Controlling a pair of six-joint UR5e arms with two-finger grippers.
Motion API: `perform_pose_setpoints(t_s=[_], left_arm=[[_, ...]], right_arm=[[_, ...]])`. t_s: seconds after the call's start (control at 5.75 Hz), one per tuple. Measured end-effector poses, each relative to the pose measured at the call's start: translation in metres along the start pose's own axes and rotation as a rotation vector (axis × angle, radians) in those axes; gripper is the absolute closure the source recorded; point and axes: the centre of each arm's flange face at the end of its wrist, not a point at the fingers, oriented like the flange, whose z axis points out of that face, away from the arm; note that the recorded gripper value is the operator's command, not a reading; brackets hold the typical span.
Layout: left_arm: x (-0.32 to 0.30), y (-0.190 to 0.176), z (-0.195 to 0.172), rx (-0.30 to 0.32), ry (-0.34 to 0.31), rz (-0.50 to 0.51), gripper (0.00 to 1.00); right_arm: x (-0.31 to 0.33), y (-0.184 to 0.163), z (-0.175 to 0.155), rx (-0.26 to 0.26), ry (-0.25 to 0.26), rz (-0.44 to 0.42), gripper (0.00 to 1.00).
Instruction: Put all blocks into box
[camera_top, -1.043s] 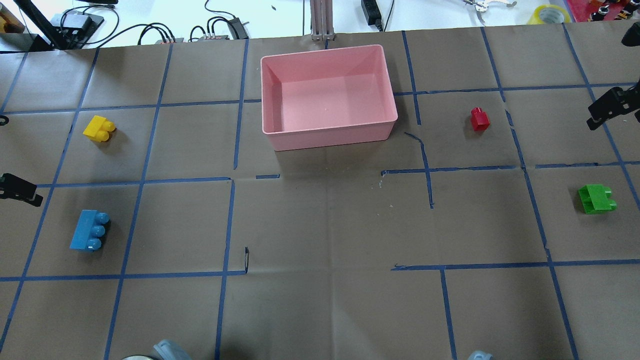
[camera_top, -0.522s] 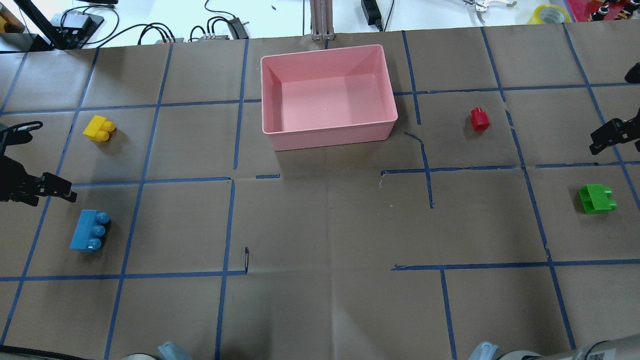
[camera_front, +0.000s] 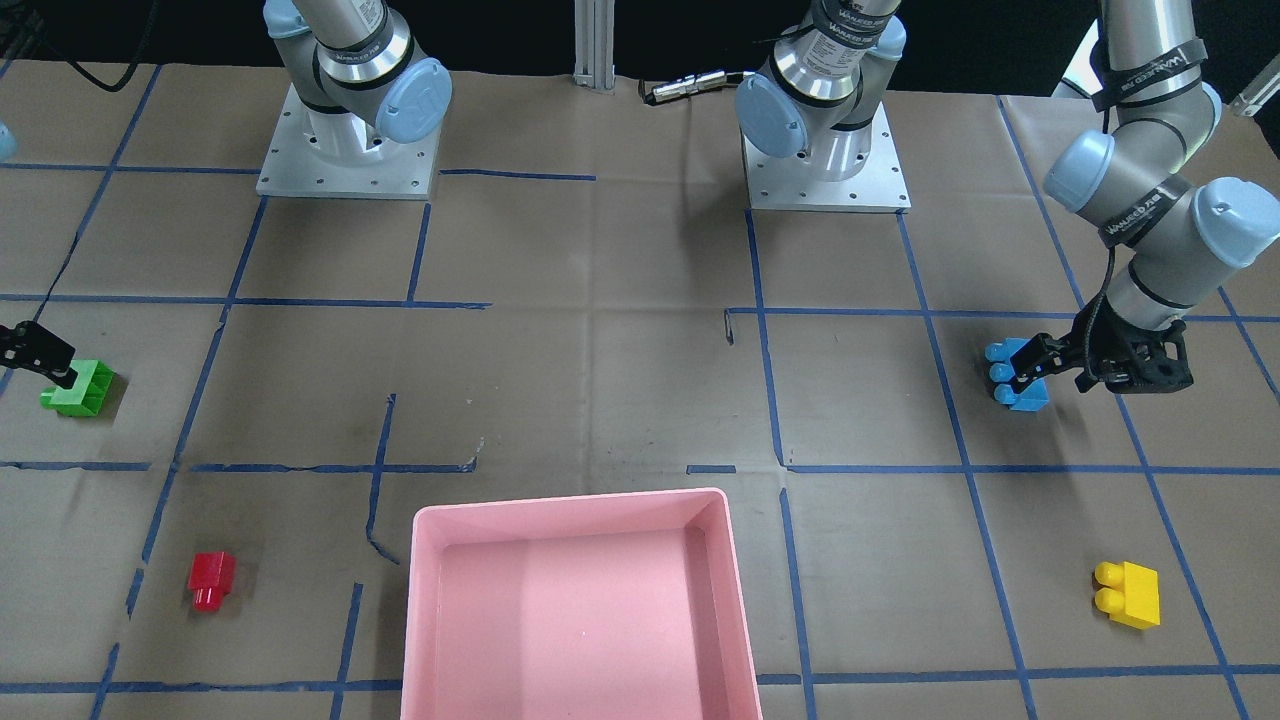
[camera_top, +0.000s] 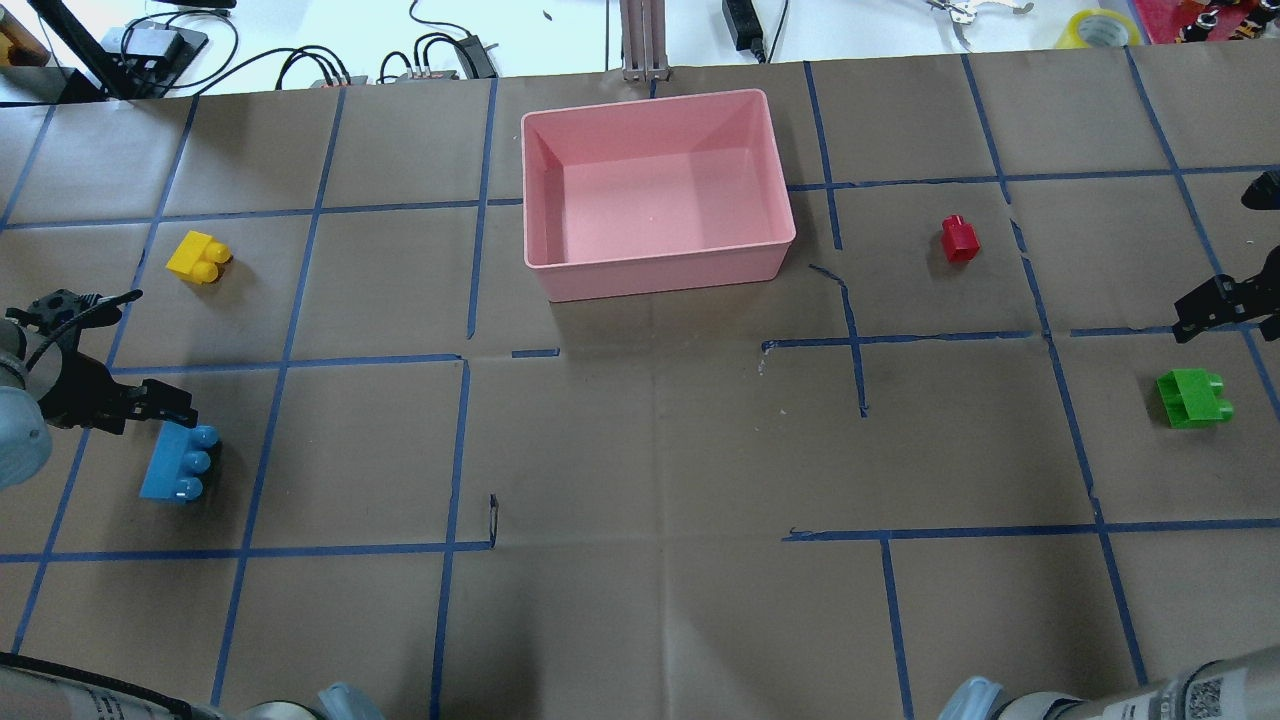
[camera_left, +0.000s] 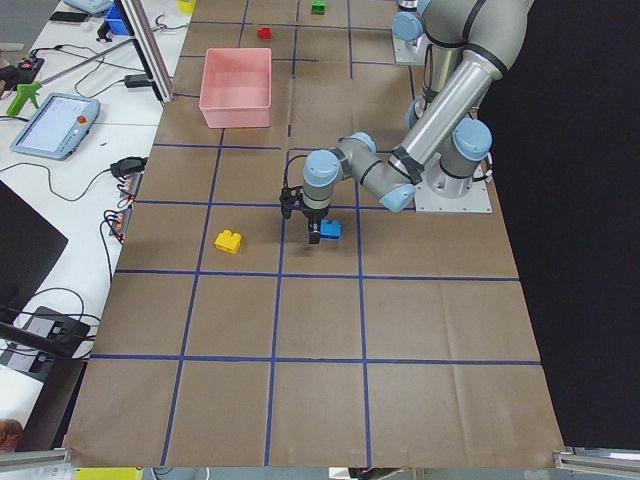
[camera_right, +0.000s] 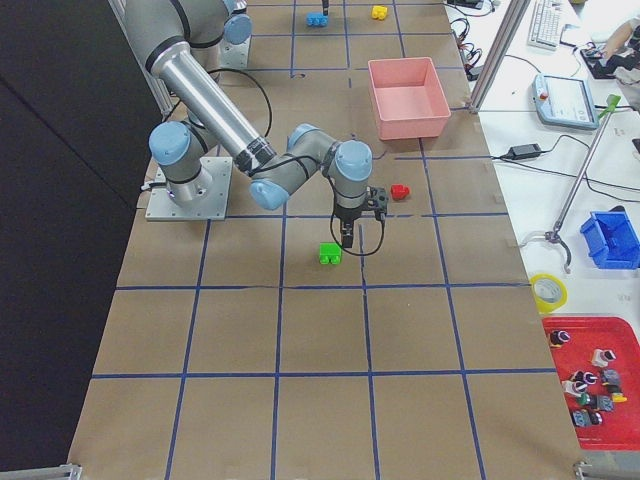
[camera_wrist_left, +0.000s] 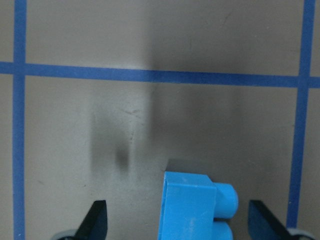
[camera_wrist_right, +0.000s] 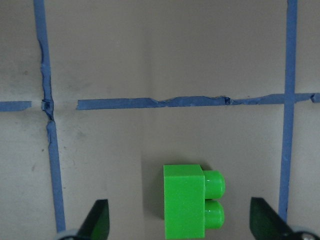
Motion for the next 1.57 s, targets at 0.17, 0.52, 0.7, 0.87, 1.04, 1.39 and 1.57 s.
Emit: perform_pose_setpoints(t_s=[0.17,0.52,0.7,0.87,1.04,1.39,1.57], left_arm=[[0.003,0.004,0.007,-0.003,0.003,0.0,0.01],[0.005,0.008,0.013,-0.006,0.003,0.013,0.01],[0.006,0.009,0.014,-0.011,0.002,0.016,0.02],[0.007,0.01,0.015,-0.013,0.004,0.018,0.08],[0.008,0.011,0.016,-0.015,0.009,0.019,0.19],[0.009,0.013,0.019,-0.021,0.014,0.025,0.4],[0.009,0.013,0.019,-0.024,0.015,0.03,0.53]], right_arm=[[0.009,0.003,0.014,-0.004,-0.005,0.017,0.01],[0.014,0.009,0.038,-0.015,-0.014,0.031,0.01],[0.016,0.009,0.048,-0.017,-0.015,0.031,0.01],[0.017,0.009,0.055,-0.024,-0.018,0.031,0.01],[0.016,0.011,0.062,-0.036,-0.024,0.031,0.01],[0.018,0.014,0.072,-0.054,-0.033,0.021,0.02],[0.019,0.016,0.074,-0.06,-0.031,0.016,0.04]])
